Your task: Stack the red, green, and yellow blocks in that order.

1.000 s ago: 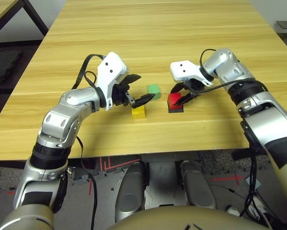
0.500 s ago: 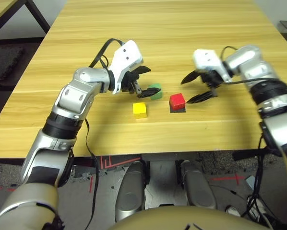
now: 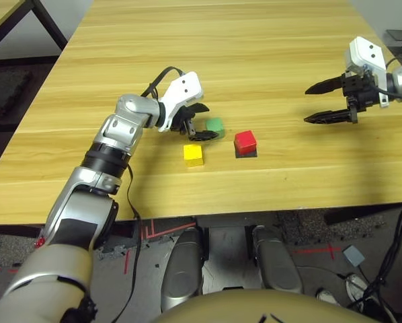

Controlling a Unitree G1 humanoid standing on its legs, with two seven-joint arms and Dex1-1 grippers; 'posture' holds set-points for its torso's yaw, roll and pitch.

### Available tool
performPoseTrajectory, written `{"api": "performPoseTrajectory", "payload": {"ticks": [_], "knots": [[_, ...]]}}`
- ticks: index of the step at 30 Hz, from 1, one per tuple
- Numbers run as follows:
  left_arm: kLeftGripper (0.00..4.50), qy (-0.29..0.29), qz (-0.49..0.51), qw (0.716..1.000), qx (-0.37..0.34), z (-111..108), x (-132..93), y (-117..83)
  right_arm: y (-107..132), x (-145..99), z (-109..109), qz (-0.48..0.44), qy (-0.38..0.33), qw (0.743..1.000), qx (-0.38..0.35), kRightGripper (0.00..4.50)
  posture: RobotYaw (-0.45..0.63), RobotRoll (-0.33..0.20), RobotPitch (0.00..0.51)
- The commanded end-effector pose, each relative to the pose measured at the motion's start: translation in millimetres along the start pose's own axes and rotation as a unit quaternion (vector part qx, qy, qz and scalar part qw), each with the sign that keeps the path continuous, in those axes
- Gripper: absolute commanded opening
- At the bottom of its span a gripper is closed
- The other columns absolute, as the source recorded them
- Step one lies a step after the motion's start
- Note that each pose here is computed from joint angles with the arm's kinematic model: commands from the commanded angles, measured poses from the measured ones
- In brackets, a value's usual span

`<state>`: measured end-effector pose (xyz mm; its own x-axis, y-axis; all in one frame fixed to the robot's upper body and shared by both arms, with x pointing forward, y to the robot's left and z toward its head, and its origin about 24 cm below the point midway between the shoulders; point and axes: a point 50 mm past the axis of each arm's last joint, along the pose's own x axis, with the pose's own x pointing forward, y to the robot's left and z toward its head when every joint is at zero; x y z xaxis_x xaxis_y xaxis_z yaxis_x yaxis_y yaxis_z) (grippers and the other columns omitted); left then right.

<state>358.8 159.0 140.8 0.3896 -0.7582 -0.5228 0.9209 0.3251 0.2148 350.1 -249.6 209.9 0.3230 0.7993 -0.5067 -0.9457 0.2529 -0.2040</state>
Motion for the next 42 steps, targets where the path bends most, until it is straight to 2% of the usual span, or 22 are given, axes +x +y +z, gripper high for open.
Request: {"api": "performPoseTrajectory", "payload": {"ticks": [1, 4, 8, 9, 10, 17, 23, 29, 34, 42], "knots": [[4.50, 0.010, -0.007, 1.000, 0.001, -4, 4, 0, 2, -3, 2, -0.011, -0.011, 1.000, 0.002, 4.44, 0.14, -0.052, 0.095], [3.93, 0.003, -0.011, 1.000, -0.008, -4, 10, -2, 3, -1, 3, -0.014, -0.014, 1.000, 0.005, 4.50, 0.14, -0.051, 0.097], [2.63, -0.006, -0.014, 1.000, -0.016, -2, 16, -4, 4, 0, 3, -0.016, -0.016, 1.000, 0.007, 4.50, 0.14, -0.049, 0.098], [2.19, -0.009, -0.014, 1.000, -0.020, -1, 19, -4, 4, 1, 2, -0.017, -0.016, 1.000, 0.008, 4.50, 0.15, -0.047, 0.099], [1.99, -0.013, -0.014, 1.000, -0.023, 0, 21, -4, 4, 1, 1, -0.019, -0.016, 1.000, 0.009, 4.50, 0.15, -0.045, 0.100], [1.99, -0.048, 0.007, 0.998, -0.032, 13, 29, -1, 3, 4, -4, -0.031, -0.021, 0.999, 0.020, 4.50, 0.16, -0.038, 0.101], [1.99, -0.042, 0.019, 0.999, -0.008, 41, 8, 0, 3, 3, -11, -0.043, -0.022, 0.998, 0.031, 4.50, 0.18, -0.015, 0.103], [1.99, -0.016, 0.001, 1.000, -0.014, 73, -8, -20, 7, 5, -23, -0.046, -0.022, 0.998, 0.047, 4.50, 0.20, 0.012, 0.109], [1.99, -0.010, -0.019, 1.000, -0.010, 91, -7, -40, 9, 7, -27, -0.045, -0.028, 0.997, 0.053, 4.50, 0.20, 0.029, 0.115], [1.99, -0.004, -0.030, 0.999, -0.028, 87, 10, -50, 15, 9, -24, -0.007, -0.050, 0.998, 0.037, 4.50, 0.18, 0.035, 0.123]]}}
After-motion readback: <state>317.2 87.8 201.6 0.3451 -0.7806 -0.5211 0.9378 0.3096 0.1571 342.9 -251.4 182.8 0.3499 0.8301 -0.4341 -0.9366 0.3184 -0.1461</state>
